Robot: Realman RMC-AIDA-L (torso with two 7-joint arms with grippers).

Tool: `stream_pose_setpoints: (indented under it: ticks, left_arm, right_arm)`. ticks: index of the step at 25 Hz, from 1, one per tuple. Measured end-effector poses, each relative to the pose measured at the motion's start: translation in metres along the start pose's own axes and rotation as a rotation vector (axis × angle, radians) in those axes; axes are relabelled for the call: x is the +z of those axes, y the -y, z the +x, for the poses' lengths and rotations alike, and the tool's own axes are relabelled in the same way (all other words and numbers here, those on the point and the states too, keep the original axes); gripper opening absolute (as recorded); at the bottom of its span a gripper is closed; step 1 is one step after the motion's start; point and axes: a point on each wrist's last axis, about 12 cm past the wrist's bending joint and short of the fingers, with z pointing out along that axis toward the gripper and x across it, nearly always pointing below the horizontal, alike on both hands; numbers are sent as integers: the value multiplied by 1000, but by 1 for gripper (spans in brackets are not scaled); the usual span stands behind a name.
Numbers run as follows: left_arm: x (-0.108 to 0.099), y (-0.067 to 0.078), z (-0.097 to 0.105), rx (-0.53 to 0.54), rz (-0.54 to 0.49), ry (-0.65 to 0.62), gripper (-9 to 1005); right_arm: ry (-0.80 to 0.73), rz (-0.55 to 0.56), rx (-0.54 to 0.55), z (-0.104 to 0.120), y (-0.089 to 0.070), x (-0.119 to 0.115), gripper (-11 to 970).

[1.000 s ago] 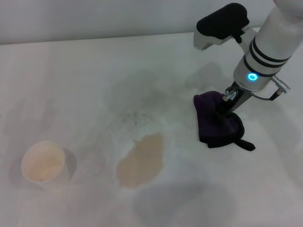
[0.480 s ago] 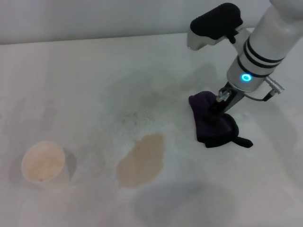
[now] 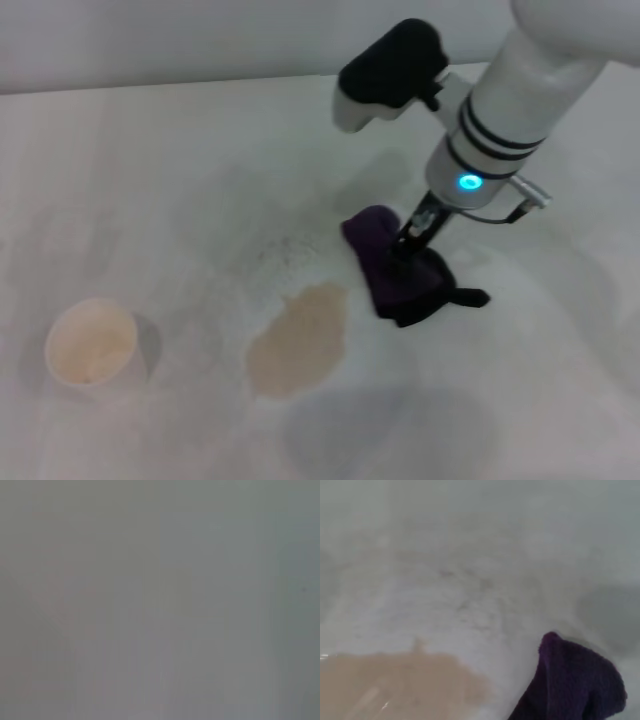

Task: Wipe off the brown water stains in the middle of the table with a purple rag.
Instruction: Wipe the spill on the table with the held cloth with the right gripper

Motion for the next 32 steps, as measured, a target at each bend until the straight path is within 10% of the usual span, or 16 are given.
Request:
stream_pose_setpoints:
  ticks: [32]
  left_arm:
    - [1,2,0,-4,2,1,878]
  right_arm:
    - [77,-202,-438,-5,-109,20,122]
